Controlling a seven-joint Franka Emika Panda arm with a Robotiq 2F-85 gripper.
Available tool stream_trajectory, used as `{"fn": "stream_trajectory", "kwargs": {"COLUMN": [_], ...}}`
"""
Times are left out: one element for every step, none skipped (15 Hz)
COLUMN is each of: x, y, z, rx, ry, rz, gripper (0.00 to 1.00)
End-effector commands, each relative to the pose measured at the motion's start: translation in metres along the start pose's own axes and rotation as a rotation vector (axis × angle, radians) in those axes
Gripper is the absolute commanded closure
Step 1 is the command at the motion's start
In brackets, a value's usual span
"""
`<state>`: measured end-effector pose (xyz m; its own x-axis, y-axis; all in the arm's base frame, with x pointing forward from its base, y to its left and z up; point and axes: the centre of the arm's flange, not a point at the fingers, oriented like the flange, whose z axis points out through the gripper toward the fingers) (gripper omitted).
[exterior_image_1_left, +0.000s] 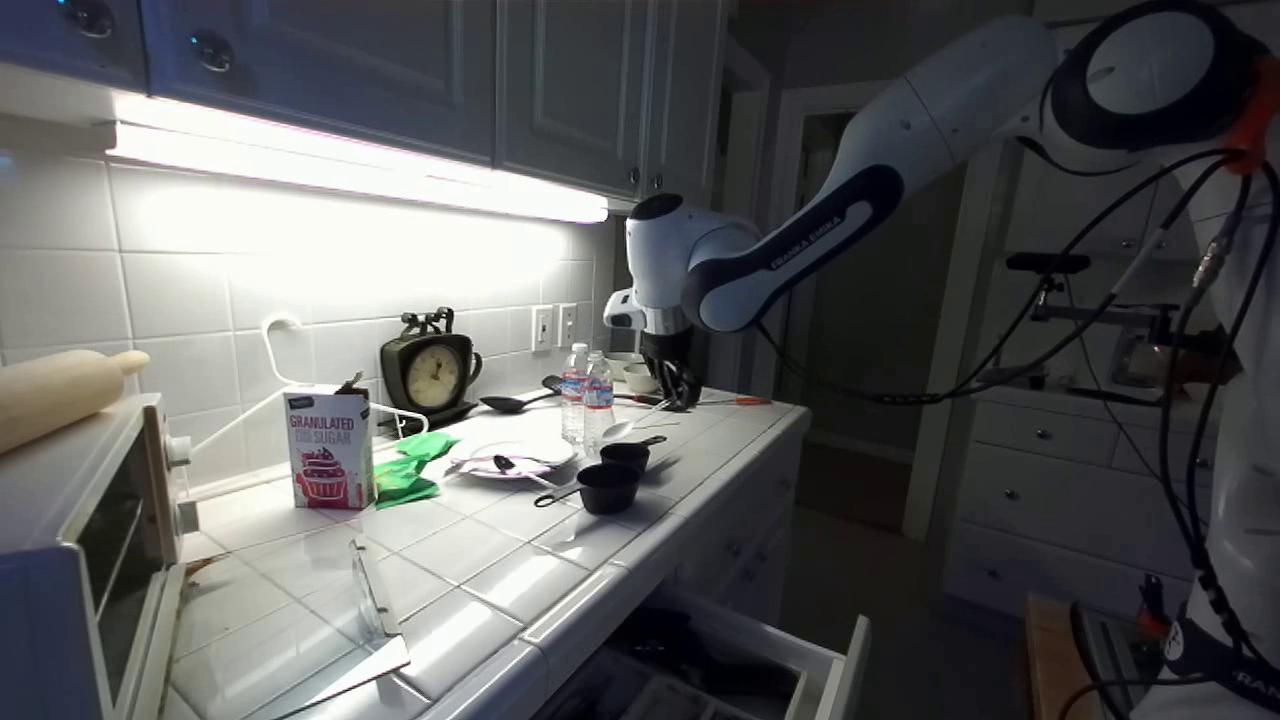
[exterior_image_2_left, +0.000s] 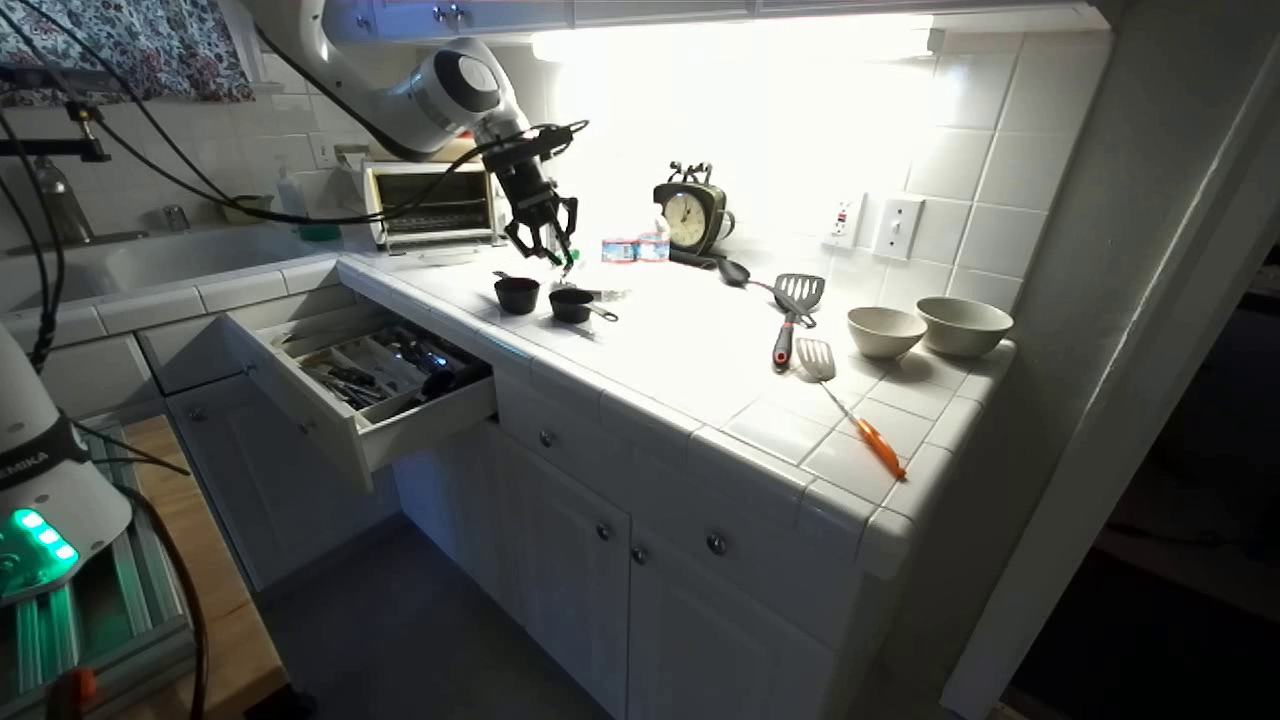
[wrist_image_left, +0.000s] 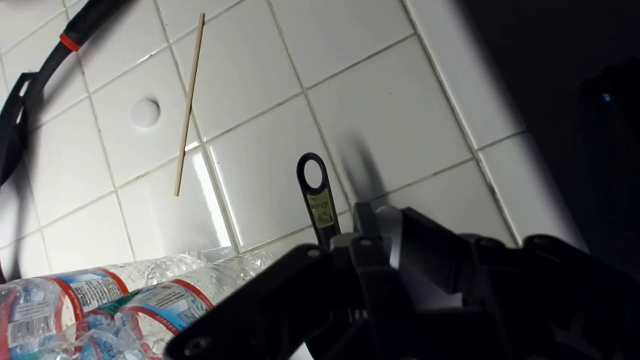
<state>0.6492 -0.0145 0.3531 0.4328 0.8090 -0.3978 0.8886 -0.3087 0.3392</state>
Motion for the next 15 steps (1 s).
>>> {"fn": "stream_trajectory", "kwargs": {"x": [-0.012, -0.014, -0.016, -0.017, -0.018, -0.019, -0.019, -0.019, -0.019, -0.018, -0.018, -0.017, -0.015, -0.014, -0.012], "y": [0.004, 0.005, 0.006, 0.007, 0.008, 0.008, 0.009, 0.011, 0.011, 0.011, 0.012, 0.012, 0.011, 0.01, 0.01], "z": [0.004, 0.006, 0.009, 0.011, 0.014, 0.016, 0.019, 0.021, 0.023, 0.025, 0.027, 0.028, 0.028, 0.029, 0.029], "rx": [-0.002, -0.002, -0.004, -0.001, -0.003, -0.003, -0.011, -0.027, -0.032, -0.044, -0.052, -0.062, -0.068, -0.081, -0.093], "ry": [-0.029, -0.036, -0.043, -0.049, -0.057, -0.066, -0.074, -0.086, -0.098, -0.11, -0.12, -0.128, -0.134, -0.142, -0.149], "rz": [-0.009, -0.005, 0.001, 0.002, 0.006, 0.006, 0.007, 0.009, 0.004, 0.002, -0.002, -0.004, -0.01, -0.013, -0.016], "gripper": [0.96, 0.96, 0.96, 0.96, 0.96, 0.96, 0.96, 0.96, 0.96, 0.96, 0.96, 0.96, 0.96, 0.96, 0.96]}}
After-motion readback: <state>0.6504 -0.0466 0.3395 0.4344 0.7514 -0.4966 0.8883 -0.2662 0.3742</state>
